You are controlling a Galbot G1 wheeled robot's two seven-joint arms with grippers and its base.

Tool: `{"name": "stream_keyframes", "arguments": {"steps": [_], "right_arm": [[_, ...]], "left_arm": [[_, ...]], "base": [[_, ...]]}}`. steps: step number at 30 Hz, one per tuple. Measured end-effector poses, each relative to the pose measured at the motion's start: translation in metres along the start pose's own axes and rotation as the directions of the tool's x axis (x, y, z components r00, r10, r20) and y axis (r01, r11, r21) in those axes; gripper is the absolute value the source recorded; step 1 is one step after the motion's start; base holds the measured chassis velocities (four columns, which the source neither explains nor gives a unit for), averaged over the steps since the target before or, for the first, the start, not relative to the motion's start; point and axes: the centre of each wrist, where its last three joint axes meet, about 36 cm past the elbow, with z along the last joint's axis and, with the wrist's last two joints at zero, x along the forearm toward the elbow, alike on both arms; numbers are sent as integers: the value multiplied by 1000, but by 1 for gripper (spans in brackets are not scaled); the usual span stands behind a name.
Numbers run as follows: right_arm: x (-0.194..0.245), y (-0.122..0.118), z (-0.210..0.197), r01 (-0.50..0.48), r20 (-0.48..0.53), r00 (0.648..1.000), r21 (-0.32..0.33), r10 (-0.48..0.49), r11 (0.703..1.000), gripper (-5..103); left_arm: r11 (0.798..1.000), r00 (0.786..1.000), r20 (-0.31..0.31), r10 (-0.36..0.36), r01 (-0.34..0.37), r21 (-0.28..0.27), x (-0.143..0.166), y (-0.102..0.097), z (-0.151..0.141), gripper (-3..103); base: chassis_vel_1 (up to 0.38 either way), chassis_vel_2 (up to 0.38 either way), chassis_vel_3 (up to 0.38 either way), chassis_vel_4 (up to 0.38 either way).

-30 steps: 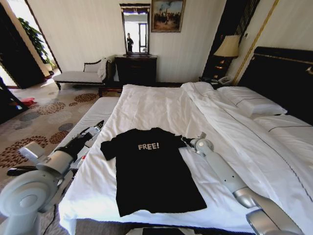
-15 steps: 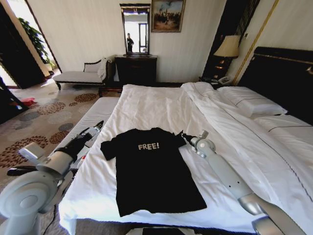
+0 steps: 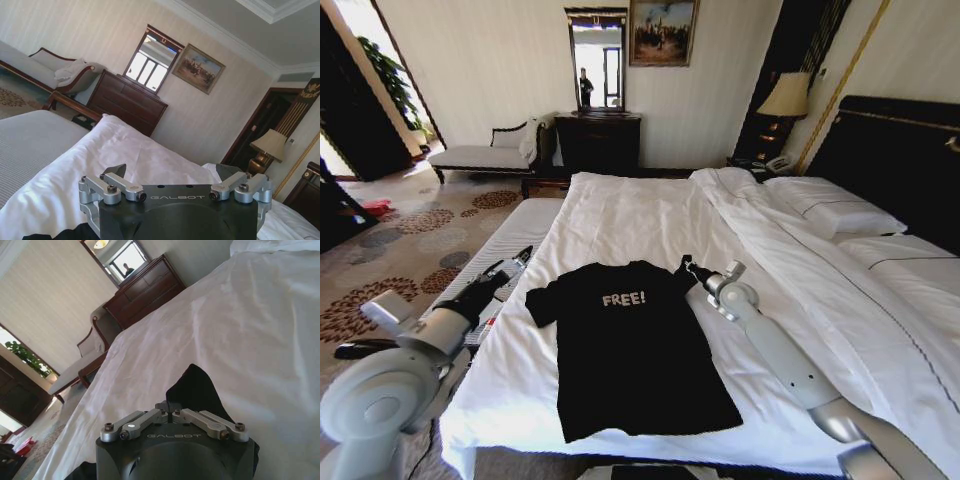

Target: Fold the clothes on the bed.

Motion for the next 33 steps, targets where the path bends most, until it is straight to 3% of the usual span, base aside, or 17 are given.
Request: {"name": "stream_keyframes", "arguments": {"steps": [12, 17, 20, 23, 26, 29, 31, 33], "right_arm": [[-15, 31, 58, 133, -51, 990, 39, -131, 990, 0], [-20, 26, 80, 120, -86, 990, 93, -112, 988, -3], [-19, 21, 89, 121, -101, 989, 120, -109, 985, 1], [-13, 14, 97, 124, -113, 988, 144, -109, 982, 16], [-7, 12, 99, 132, -115, 987, 149, -116, 980, 22], [8, 15, 101, 159, -118, 983, 147, -142, 976, 38], [13, 15, 101, 165, -119, 982, 147, -148, 975, 38], [21, 14, 103, 170, -122, 981, 147, -152, 974, 49]], "left_arm": [[1000, 1000, -3, -9, 9, 2, -5, 5, 0, 100], [1000, 1000, -5, -11, 11, 7, -8, 6, 1, 100], [1000, 1000, -8, -15, 15, 8, -9, 7, 2, 100], [1000, 1000, -9, -18, 18, 9, -11, 8, 3, 100], [1000, 1000, -10, -16, 16, 11, -12, 8, 4, 100], [1000, 1000, -13, -17, 18, 11, -13, 9, 5, 100], [1000, 1000, -15, -19, 19, 12, -13, 9, 6, 100], [1000, 1000, -18, -24, 25, 15, -16, 12, 6, 100]], "base": [[0, 0, 0, 0], [0, 0, 0, 0], [0, 0, 0, 0], [0, 0, 0, 0], [0, 0, 0, 0], [0, 0, 0, 0], [0, 0, 0, 0], [0, 0, 0, 0]]}}
